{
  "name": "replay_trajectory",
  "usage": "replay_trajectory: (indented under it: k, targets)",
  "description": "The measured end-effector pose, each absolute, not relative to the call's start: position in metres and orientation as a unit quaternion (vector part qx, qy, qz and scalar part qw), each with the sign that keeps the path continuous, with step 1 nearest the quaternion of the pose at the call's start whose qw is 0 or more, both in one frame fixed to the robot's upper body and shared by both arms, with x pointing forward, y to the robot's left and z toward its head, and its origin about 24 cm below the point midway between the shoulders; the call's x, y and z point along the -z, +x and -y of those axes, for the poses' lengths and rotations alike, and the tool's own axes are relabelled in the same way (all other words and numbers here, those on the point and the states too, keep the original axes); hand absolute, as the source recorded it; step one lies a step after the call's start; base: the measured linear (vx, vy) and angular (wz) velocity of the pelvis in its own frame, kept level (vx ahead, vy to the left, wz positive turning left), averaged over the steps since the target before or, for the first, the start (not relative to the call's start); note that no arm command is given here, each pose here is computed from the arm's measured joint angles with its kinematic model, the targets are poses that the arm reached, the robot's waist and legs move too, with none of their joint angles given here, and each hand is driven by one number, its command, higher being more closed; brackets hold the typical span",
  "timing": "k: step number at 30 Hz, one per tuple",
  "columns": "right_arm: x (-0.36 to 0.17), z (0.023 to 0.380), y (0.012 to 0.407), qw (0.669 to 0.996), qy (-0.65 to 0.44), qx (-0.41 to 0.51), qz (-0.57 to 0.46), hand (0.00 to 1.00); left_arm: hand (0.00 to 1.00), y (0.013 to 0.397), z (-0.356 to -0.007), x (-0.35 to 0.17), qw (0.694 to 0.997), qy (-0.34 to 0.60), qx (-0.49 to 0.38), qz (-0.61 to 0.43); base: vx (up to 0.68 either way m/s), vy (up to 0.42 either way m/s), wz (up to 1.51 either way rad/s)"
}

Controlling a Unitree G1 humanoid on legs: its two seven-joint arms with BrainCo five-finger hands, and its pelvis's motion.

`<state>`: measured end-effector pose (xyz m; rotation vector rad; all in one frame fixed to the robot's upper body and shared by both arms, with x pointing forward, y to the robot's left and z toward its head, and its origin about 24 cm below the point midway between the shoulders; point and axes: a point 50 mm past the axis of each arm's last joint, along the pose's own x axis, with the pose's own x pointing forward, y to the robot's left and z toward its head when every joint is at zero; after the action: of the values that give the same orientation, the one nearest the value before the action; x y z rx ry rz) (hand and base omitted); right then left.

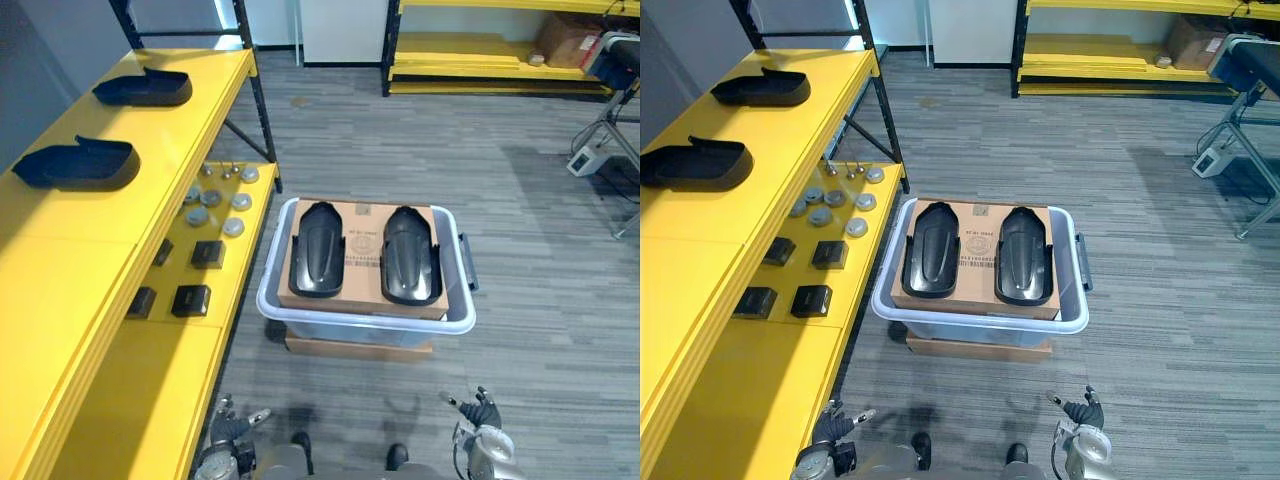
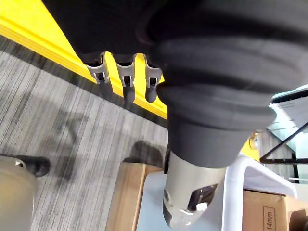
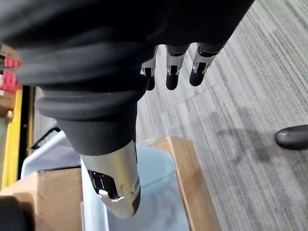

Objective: Walk over and take plastic housings, then place them on the shelf

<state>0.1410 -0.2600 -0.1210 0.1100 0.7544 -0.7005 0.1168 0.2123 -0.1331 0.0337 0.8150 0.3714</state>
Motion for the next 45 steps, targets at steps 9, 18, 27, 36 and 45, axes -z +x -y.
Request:
replay_trajectory:
  k: [9,18,27,36,45]
  targets:
    - [0.025,0.334,0.190,0.889,0.008,0.437,-0.138,0.00,0.00,0.108,-0.214,0.135,0.899,0.021,-0.168,-0.403,0.03,-0.005,-0.16]
    - [-0.049,0.292,0.270,0.934,-0.074,0.349,0.007,0.00,0.00,0.104,-0.199,0.138,0.902,0.022,-0.128,-0.411,0.01,-0.003,0.02]
    - [-0.066,0.259,0.341,0.953,-0.081,0.291,-0.030,0.00,0.00,0.122,-0.188,0.130,0.920,0.009,-0.125,-0.372,-0.07,-0.014,0.24]
    - [-0.084,0.259,0.372,0.950,-0.080,0.290,-0.078,1.00,0.00,0.148,-0.182,0.121,0.934,0.002,-0.121,-0.336,-0.08,0.015,0.20]
    - [-0.107,0.283,0.376,0.939,-0.066,0.330,-0.075,1.00,0.00,0.161,-0.180,0.116,0.940,0.002,-0.124,-0.319,-0.01,-0.001,0.09]
